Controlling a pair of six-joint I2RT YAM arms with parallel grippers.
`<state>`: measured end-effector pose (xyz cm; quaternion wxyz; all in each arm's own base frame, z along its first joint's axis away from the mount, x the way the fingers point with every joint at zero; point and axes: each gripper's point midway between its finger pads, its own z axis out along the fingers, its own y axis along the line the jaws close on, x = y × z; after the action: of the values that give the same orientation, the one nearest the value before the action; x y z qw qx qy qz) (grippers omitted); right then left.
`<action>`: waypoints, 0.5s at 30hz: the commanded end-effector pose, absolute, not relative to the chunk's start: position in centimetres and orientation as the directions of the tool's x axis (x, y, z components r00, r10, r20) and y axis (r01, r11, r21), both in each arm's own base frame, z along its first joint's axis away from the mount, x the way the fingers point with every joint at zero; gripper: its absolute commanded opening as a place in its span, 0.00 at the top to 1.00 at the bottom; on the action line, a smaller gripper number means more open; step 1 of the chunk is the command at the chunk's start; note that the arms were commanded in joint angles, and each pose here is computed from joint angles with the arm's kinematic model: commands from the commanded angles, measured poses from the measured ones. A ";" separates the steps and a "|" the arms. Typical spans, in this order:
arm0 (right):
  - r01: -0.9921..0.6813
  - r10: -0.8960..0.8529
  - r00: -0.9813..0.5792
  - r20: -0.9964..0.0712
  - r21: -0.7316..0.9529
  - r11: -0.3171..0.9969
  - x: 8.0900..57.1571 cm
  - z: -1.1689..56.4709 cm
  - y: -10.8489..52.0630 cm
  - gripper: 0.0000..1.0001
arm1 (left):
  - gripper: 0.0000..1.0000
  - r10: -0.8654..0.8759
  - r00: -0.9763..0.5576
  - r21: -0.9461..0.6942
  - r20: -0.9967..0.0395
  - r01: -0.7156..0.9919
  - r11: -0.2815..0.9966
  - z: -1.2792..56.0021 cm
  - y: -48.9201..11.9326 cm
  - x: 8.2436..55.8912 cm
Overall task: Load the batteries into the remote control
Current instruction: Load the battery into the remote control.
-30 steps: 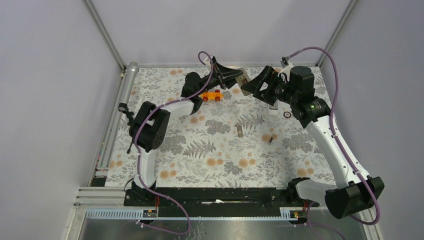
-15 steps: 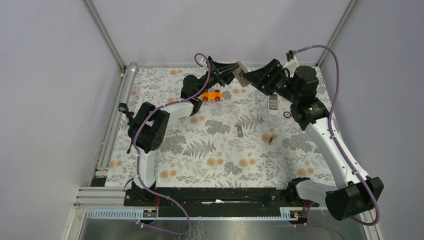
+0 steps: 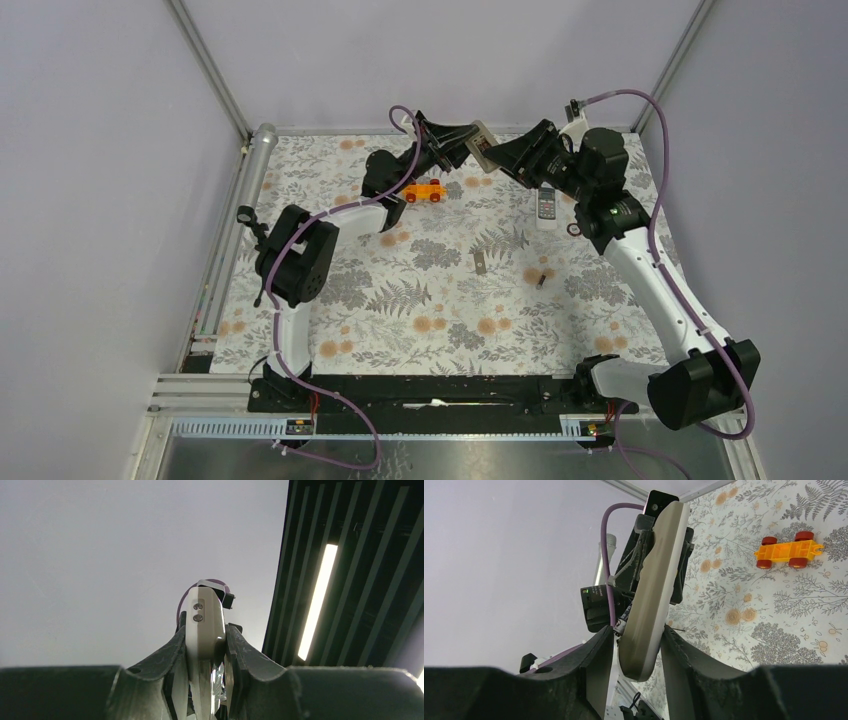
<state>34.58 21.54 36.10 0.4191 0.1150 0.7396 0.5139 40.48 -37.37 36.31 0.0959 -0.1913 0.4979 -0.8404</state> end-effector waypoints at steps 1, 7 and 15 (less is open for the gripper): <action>-0.294 0.602 -0.609 -0.517 0.852 0.434 34.8 37.8 21.7 0.55 | 1.00 -0.332 -0.933 -0.829 0.137 0.076 -0.555 41.3 -36.2 37.7; -0.268 0.610 -0.616 -0.498 0.861 0.432 35.0 37.3 21.7 0.61 | 1.00 -0.331 -0.936 -0.824 0.116 0.096 -0.559 41.8 -36.0 37.3; -0.164 0.600 -0.666 -0.444 0.871 0.463 35.0 35.0 21.5 0.68 | 1.00 -0.348 -0.937 -0.831 0.039 0.163 -0.532 42.6 -36.1 36.5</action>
<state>34.64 21.59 35.62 0.3965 0.1338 0.7493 0.5132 40.50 -37.35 36.21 0.1096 -0.1824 0.5011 -0.8388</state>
